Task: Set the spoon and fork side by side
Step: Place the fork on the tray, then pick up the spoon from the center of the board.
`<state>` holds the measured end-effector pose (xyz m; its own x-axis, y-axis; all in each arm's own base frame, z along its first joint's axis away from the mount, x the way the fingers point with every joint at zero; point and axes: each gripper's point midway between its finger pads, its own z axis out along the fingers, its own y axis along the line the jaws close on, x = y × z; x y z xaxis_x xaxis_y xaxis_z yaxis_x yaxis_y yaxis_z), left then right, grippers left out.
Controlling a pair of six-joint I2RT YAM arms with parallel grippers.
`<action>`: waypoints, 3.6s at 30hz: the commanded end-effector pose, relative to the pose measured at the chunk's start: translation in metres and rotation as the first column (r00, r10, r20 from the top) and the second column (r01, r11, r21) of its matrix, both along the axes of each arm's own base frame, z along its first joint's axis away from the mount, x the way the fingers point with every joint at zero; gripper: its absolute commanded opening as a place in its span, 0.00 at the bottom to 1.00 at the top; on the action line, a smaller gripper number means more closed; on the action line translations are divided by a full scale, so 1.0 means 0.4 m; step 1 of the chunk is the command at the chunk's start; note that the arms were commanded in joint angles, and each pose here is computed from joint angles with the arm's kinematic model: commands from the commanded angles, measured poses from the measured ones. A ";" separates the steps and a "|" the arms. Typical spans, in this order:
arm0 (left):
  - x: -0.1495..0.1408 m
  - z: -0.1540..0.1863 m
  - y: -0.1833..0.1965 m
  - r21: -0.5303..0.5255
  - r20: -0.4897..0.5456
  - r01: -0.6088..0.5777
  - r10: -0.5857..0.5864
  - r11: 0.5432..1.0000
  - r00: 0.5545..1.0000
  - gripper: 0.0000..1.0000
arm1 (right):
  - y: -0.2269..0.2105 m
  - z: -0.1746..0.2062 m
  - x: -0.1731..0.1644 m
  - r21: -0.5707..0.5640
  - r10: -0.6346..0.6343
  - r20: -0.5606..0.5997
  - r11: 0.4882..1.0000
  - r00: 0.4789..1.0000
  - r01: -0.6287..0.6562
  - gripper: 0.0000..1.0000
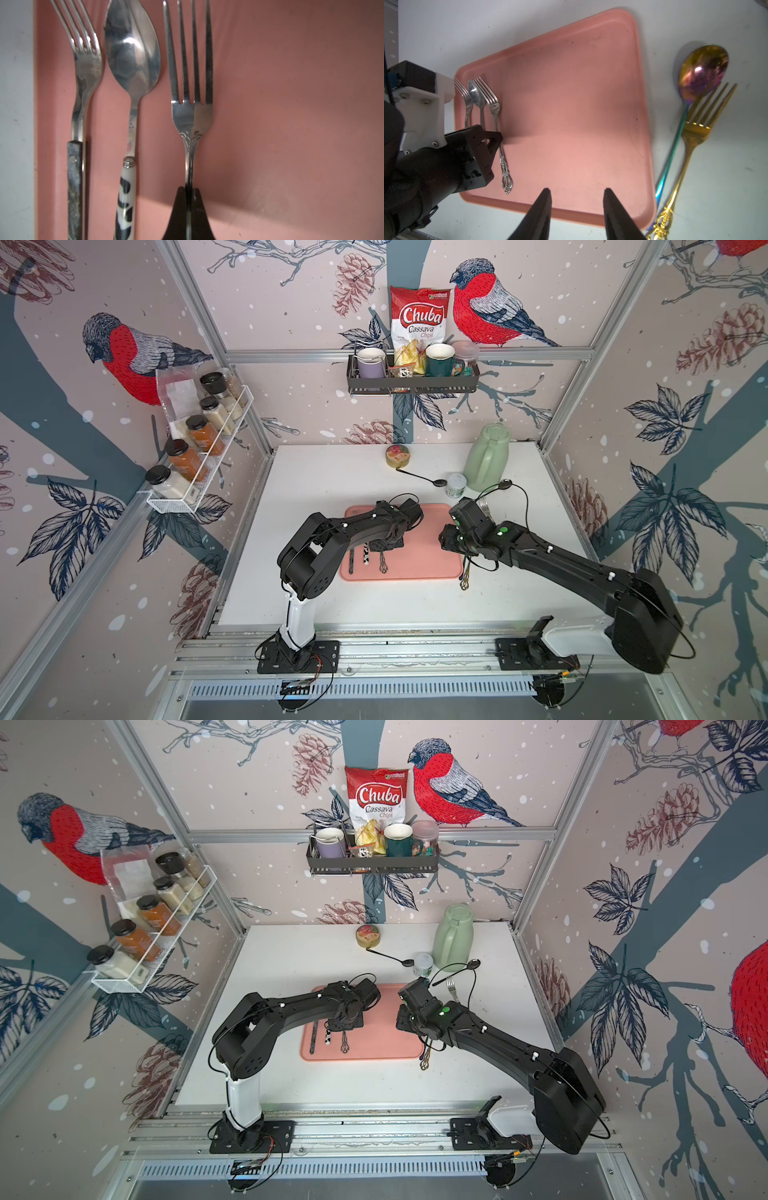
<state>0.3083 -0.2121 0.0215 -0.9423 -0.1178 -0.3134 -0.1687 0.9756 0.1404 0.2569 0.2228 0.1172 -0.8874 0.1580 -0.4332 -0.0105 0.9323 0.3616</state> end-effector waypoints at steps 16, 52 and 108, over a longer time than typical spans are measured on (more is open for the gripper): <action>-0.005 -0.015 0.011 0.069 -0.080 0.093 -0.088 0.993 0.993 0.00 | -0.267 -0.069 -0.041 -0.061 -0.195 -0.084 0.980 0.977 0.190 0.43; -0.004 0.422 -0.016 -0.109 0.332 0.274 -0.225 0.955 0.916 0.36 | -0.521 -0.061 0.240 -0.085 -0.406 -0.153 0.914 0.901 0.397 0.42; -0.041 0.336 -0.036 -0.168 0.302 0.348 -0.288 0.922 0.909 0.35 | -0.184 -0.262 0.095 -0.305 -0.269 -0.265 0.934 0.926 0.184 0.03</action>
<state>0.2924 -0.2306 0.1534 -0.8322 0.0690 -0.5501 0.1502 0.9832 -0.1039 0.2977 0.1508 0.0149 -0.9315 0.2853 -0.2256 0.2804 0.9584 0.0542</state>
